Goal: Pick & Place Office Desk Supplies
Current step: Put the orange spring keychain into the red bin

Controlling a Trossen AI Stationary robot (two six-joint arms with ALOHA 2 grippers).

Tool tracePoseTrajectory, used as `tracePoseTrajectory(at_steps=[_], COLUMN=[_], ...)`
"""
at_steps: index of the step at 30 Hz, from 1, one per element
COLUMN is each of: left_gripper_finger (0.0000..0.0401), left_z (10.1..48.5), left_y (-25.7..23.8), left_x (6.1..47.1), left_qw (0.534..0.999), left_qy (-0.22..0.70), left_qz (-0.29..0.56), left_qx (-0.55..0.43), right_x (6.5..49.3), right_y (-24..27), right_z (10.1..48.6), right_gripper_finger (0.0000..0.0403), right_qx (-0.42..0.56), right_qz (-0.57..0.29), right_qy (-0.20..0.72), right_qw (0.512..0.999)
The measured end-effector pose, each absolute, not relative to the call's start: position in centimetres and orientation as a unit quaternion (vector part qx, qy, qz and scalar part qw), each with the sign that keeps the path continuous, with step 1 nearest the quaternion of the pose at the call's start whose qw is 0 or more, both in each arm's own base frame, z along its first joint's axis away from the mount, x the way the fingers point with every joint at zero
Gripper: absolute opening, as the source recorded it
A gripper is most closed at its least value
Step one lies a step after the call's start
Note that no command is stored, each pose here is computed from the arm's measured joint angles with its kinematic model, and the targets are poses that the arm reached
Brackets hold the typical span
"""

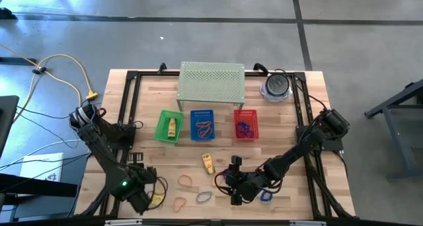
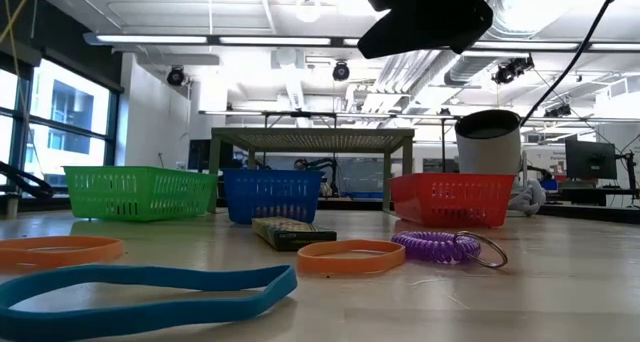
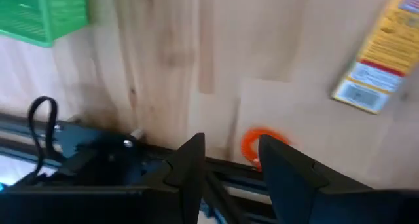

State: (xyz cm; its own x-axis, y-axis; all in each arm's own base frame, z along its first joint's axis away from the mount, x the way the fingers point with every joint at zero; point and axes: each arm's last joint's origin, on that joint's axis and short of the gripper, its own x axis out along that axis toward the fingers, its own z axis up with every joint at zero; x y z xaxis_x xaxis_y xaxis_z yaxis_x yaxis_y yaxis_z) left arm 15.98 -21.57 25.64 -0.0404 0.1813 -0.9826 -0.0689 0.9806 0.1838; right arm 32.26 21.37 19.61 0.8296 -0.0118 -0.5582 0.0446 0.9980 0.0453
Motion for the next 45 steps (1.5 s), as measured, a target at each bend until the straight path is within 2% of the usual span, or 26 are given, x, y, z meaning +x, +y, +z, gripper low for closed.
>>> tracePoseTrajectory(at_steps=[6, 14, 22, 29, 38, 45], left_gripper_finger=[0.0136, 0.0136, 0.0136, 0.0136, 0.0138, 0.0188], left_z=[26.0, 24.9, 22.7, 22.2, 21.3, 20.2], left_y=[-19.5, -15.2, -14.8, -16.9, -18.7, -19.4], left_x=[16.1, 15.4, 14.1, 12.4, 11.0, 10.9], left_qw=[0.715, 0.755, 0.684, 0.679, 0.69, 0.697], left_qy=[0.694, 0.653, 0.715, 0.731, 0.72, 0.716], left_qz=[0.067, 0.059, 0.063, -0.009, 0.034, 0.038], left_qx=[0.057, -0.018, -0.125, -0.065, -0.064, -0.018], right_x=[32.5, 32.9, 33.1, 33.0, 32.8, 32.7], right_y=[21.0, 20.5, 20.2, 20.4, 20.8, 20.8], right_z=[19.6, 19.6, 19.5, 19.5, 19.6, 19.6], right_gripper_finger=[0.0226, 0.0226, 0.0226, 0.0226, 0.0226, 0.0226], right_qx=[0.024, 0.025, 0.029, 0.041, 0.057, 0.064], right_qz=[-0.006, -0.001, 0.002, 0.001, 0.001, -0.002], right_qy=[0.296, 0.301, 0.306, 0.306, 0.305, 0.305], right_qw=[0.955, 0.953, 0.952, 0.951, 0.951, 0.95])
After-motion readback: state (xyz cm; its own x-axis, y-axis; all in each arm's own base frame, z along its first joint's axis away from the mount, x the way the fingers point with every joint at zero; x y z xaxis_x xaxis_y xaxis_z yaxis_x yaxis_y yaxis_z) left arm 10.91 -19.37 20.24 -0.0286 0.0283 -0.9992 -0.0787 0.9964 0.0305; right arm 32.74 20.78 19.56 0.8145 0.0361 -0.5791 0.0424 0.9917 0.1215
